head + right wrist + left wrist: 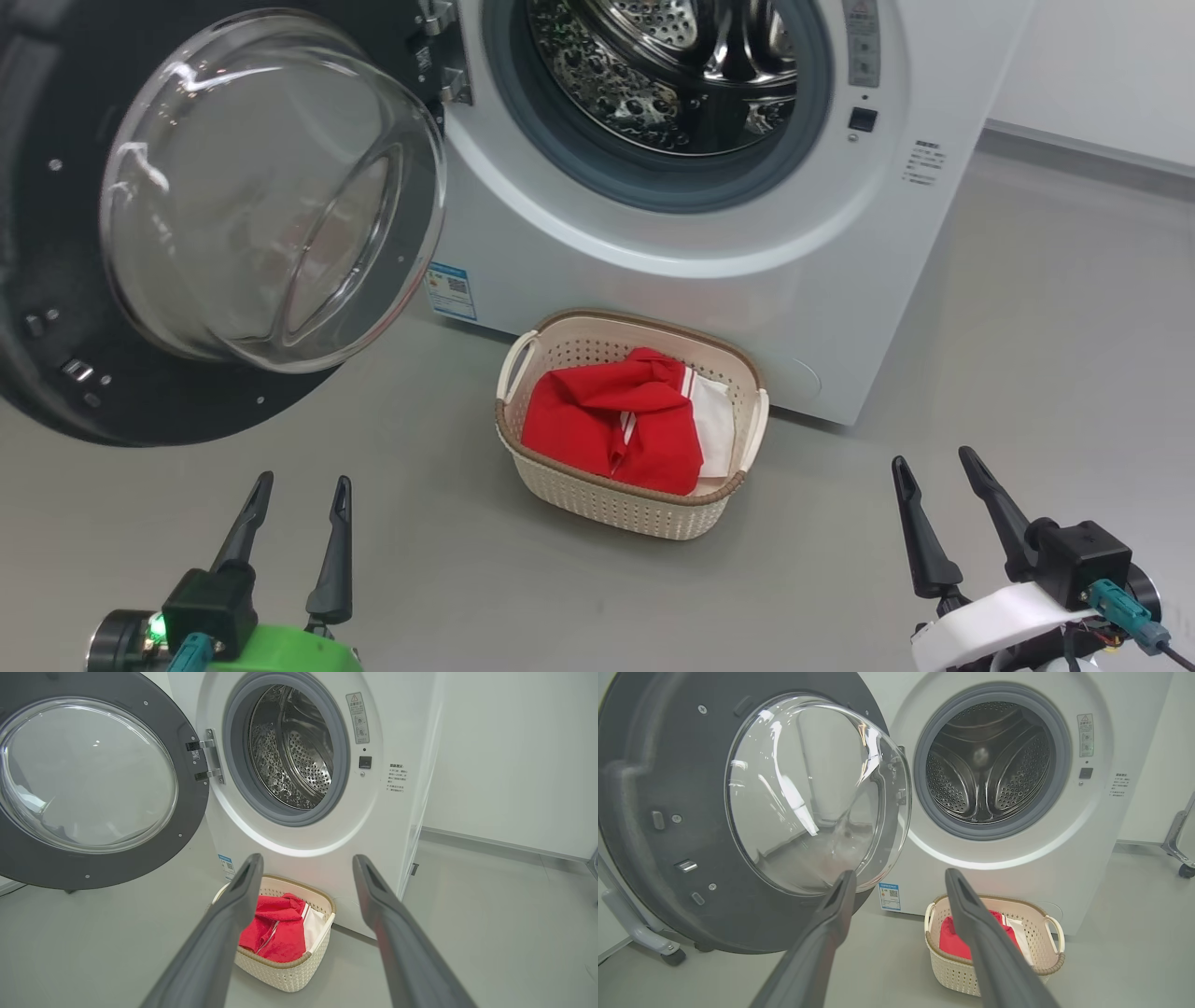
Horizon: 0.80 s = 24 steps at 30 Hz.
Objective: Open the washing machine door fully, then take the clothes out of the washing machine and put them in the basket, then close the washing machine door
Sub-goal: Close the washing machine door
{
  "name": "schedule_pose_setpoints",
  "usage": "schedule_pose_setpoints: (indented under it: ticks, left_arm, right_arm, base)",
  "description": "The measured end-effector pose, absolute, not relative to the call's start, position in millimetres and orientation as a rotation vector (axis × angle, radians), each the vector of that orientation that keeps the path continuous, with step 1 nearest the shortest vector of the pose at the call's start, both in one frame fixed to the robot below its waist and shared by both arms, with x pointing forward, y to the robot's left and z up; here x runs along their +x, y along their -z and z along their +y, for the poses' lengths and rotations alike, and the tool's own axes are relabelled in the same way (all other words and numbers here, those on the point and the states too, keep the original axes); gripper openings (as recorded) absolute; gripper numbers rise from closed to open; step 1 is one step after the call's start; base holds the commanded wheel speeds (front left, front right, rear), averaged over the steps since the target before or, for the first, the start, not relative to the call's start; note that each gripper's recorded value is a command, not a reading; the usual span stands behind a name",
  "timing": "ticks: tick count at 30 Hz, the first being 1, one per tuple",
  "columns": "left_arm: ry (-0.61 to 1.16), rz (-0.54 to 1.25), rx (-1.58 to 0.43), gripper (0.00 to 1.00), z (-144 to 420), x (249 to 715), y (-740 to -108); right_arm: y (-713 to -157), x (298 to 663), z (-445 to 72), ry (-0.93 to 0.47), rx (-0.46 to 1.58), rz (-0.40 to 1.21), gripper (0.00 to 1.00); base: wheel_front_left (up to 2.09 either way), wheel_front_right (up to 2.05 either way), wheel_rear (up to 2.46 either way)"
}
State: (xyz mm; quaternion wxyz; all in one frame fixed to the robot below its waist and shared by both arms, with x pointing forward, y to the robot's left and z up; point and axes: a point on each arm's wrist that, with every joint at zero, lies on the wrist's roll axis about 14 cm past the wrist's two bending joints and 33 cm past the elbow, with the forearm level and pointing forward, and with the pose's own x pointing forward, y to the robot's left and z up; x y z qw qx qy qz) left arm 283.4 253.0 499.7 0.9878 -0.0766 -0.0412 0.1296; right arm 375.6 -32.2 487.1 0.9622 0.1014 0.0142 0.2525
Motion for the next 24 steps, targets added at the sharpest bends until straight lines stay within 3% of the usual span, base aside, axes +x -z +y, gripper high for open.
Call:
schedule_pose_setpoints:
  ticks: [13,24]
  left_arm:
    - [-0.485,-0.116,-0.141,1.0,306,229,-504]
    - [-0.537,-0.124,-0.131,1.0,317,217,-506]
  right_arm:
    - [-489,360,41,-0.735,0.21,0.051,1.0]
    - [-487,357,57,-0.784,0.21,0.061,1.0]
  base:
    - [0.0,0.0,0.0]
    - [0.0,0.0,0.0]
